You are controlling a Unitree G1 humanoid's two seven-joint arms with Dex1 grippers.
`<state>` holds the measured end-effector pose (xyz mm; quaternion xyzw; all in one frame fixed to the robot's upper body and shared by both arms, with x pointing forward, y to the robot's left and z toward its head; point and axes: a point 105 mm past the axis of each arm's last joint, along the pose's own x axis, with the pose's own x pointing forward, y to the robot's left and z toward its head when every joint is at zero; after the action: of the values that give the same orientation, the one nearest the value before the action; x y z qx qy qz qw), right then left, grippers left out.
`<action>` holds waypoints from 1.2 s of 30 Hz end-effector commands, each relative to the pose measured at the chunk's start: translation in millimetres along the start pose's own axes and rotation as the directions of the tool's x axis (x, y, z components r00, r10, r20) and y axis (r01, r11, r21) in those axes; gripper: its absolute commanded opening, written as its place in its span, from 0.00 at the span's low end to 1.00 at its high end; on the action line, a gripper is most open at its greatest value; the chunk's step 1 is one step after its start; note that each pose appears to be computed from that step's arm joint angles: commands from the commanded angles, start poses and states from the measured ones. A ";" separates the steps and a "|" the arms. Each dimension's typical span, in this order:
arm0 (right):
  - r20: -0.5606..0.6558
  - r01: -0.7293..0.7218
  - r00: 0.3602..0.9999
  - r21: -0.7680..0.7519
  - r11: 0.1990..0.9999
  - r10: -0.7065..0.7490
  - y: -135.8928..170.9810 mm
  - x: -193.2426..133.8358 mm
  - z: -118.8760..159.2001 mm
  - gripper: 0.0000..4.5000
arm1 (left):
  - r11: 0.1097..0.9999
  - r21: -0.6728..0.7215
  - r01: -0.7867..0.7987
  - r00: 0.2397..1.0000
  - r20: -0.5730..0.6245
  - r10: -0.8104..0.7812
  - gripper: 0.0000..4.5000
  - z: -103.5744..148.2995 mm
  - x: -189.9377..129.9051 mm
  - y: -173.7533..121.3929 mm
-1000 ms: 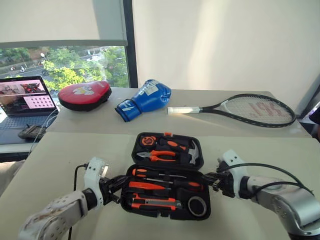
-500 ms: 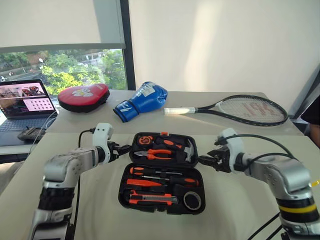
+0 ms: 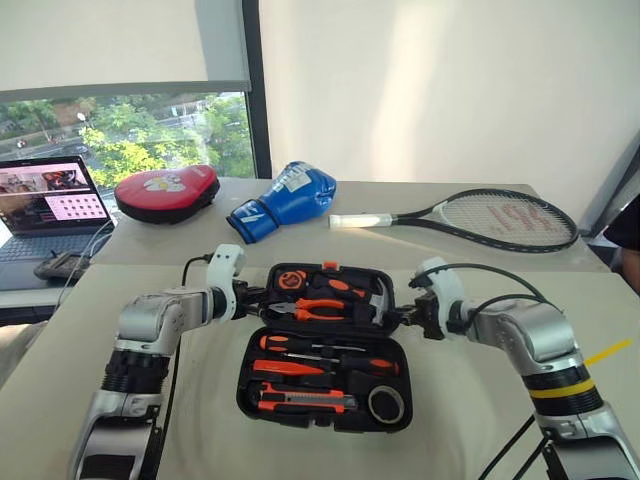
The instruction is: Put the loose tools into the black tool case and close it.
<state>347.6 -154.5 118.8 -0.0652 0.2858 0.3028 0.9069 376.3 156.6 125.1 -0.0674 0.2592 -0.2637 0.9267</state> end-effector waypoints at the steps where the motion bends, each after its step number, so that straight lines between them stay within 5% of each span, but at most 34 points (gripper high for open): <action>1: 0.123 0.004 0.992 -0.078 0.997 0.006 4.6 -3.0 16.2 0.01 | 0.992 -0.003 0.122 0.982 0.144 -0.121 0.00 20.3 -2.1 -17.1; 6: 0.298 0.113 0.954 -0.296 0.948 -0.020 12.1 -15.4 28.6 0.01 | 0.932 0.324 0.163 0.896 0.347 -0.277 0.00 41.5 -28.6 -40.2; 11: 0.407 0.219 0.913 -0.430 0.876 -0.028 22.8 -27.4 22.3 0.01 | 0.757 0.642 0.119 0.851 0.326 -0.410 0.00 14.5 -54.7 -52.1; 13: 0.434 0.301 0.899 -0.515 0.803 -0.059 23.9 -34.2 16.3 0.01 | 0.620 0.781 0.075 0.830 0.296 -0.473 0.00 -1.1 -69.5 -56.1; 16: 0.426 0.314 0.904 -0.601 0.735 -0.038 31.4 -45.0 2.7 0.01 | 0.529 0.848 0.027 0.826 0.279 -0.490 0.00 -16.2 -81.2 -51.1; 26: 0.308 0.231 0.951 -0.630 0.741 -0.034 54.2 -94.3 -36.2 0.79 | 0.401 0.911 0.095 0.846 0.138 -0.515 0.00 -48.2 -93.7 -42.4; 29: 0.188 0.153 0.982 -0.668 0.728 -0.033 58.3 -98.6 -59.2 0.89 | 0.369 0.918 0.149 0.852 0.070 -0.518 0.00 -59.3 -95.0 -40.8; 32: 0.011 0.055 0.998 -0.718 0.694 -0.068 59.5 -118.2 -94.4 0.90 | 0.338 0.890 0.306 0.860 -0.106 -0.500 0.20 -88.7 -118.4 -24.0; 35: -0.106 -0.020 0.992 -0.662 0.749 -0.067 64.1 -140.3 -117.8 0.90 | 0.436 0.807 0.398 0.881 -0.203 -0.428 0.47 -109.7 -140.7 1.0; 36: -0.099 -0.020 0.994 -0.594 0.804 -0.048 68.3 -146.9 -118.4 0.90 | 0.541 0.756 0.369 0.906 -0.163 -0.391 0.53 -106.8 -145.3 11.8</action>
<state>157.0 -213.7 85.9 -0.3742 0.2468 0.3659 0.8156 214.7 228.5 80.2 0.3002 0.0839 -0.5745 0.7569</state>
